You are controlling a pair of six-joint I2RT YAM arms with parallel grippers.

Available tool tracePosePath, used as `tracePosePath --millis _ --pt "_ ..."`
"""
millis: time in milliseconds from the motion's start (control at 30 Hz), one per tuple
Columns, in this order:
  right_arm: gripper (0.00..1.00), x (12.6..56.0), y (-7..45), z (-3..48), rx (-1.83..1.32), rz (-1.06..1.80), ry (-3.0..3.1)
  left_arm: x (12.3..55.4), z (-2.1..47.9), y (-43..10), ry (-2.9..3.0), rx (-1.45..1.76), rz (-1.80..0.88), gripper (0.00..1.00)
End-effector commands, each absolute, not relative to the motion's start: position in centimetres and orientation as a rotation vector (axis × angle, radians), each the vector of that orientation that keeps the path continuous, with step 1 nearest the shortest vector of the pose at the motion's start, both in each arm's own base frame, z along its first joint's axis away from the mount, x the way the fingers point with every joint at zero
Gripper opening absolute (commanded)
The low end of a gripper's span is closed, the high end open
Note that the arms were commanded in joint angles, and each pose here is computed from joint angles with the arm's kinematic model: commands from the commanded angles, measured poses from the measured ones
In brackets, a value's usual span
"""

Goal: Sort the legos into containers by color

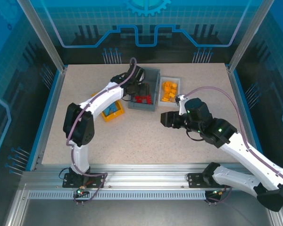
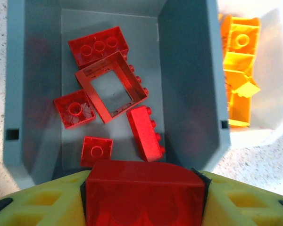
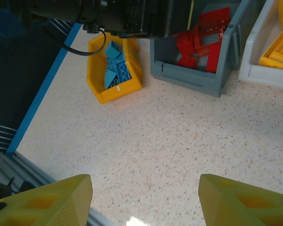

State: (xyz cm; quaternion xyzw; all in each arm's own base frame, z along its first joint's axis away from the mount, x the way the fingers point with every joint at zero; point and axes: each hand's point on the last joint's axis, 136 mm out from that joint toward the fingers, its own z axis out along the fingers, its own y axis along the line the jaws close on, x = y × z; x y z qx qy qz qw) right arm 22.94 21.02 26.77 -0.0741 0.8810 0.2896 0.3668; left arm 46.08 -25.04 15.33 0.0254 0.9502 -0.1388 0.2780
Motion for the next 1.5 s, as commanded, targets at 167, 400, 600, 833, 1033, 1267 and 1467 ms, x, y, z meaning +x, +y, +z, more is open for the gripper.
tracePosePath --millis 167,400,600,833,1033,1267,1467 --pt "0.62 23.8 21.6 27.2 -0.180 0.716 2.225 46.7 10.9 -25.4 2.665 0.078 -0.363 0.65" --pt "0.63 23.6 21.7 26.7 -0.192 0.706 2.238 46.2 13.4 -25.7 2.625 0.044 -0.438 0.74" --pt "0.63 23.8 21.0 26.4 -0.237 0.640 2.213 43.7 20.5 -25.0 2.470 -0.037 -0.585 0.72" --pt "1.00 24.4 18.8 26.7 -0.272 0.524 2.100 36.7 25.4 -19.3 2.322 -0.204 -0.694 0.99" --pt "1.00 26.1 13.3 26.3 -0.071 0.211 2.055 30.9 22.9 -11.3 2.257 -0.364 -0.604 0.99" --pt "1.00 29.5 4.1 22.4 0.238 -0.080 2.078 27.9 19.7 1.1 2.013 -0.539 0.140 0.99" --pt "1.00 32.5 1.3 16.8 0.153 -0.127 2.000 30.0 17.0 2.5 1.809 -0.347 0.303 0.99"
